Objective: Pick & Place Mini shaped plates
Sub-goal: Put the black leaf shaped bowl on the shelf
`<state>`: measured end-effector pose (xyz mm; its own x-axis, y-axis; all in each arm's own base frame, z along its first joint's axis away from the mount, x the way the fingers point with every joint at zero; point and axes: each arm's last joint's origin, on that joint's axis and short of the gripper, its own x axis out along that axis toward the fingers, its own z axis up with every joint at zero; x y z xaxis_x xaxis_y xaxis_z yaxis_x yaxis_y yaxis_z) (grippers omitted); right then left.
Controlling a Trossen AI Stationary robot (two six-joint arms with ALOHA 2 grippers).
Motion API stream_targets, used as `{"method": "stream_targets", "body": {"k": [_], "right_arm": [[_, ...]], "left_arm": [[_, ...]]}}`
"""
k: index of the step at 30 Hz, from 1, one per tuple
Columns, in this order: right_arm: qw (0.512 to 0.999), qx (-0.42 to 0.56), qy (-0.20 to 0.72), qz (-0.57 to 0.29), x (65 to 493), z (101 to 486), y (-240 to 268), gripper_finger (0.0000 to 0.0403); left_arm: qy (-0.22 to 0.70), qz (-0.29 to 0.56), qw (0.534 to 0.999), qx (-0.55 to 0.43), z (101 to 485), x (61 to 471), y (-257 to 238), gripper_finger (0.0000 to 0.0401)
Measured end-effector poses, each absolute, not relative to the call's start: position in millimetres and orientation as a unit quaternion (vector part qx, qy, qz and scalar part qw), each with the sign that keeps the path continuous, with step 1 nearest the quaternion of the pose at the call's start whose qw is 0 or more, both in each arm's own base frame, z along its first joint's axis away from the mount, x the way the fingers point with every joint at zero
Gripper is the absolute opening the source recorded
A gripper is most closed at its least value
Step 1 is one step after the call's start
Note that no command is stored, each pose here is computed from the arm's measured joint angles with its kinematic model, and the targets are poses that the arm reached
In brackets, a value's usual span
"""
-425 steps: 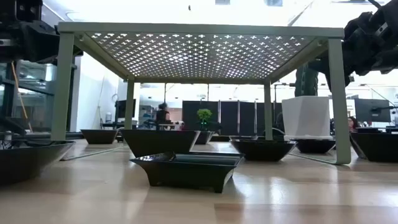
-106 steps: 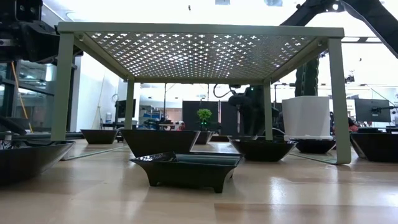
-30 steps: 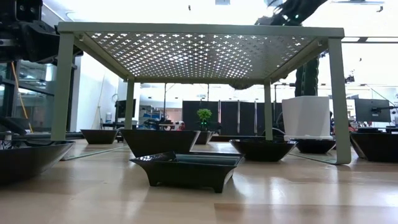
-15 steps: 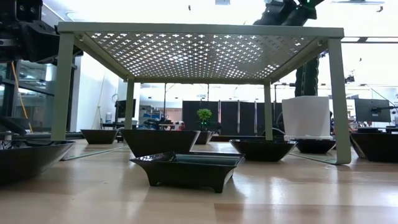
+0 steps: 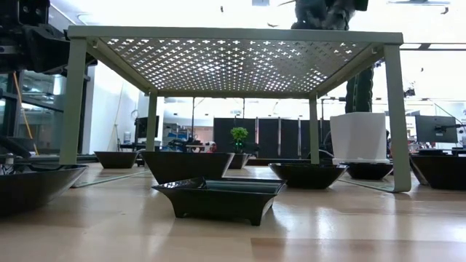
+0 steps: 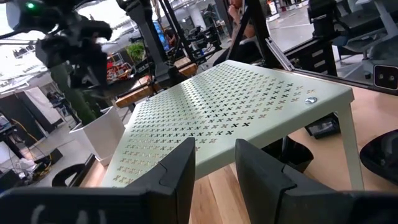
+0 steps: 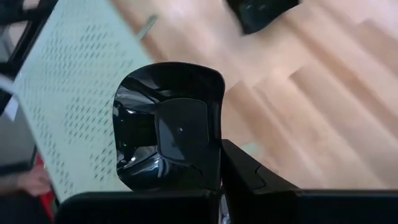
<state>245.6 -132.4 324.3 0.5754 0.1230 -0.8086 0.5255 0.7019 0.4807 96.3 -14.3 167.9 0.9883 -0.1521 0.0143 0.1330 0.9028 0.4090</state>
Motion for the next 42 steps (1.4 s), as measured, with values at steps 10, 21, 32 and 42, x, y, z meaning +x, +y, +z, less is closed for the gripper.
{"method": "stream_targets", "body": {"k": [10, 21, 32, 42], "right_arm": [[0.801, 0.354, 0.477, -0.067, 266, 324, -82, 0.0000], [0.797, 0.339, 0.495, -0.073, 277, 320, -43, 0.0000], [0.790, 0.356, 0.484, -0.120, 283, 313, -23, 0.0000], [0.774, 0.392, 0.476, -0.144, 284, 313, -9, 0.0000]], "left_arm": [[-0.023, -0.073, 0.975, 0.208, 168, 96, -14, 0.0111], [-0.023, -0.073, 0.975, 0.208, 168, 96, -14, 0.0111], [-0.023, -0.073, 0.975, 0.208, 168, 96, -14, 0.0111], [-0.023, -0.073, 0.975, 0.208, 168, 96, -14, 0.0111]]}}
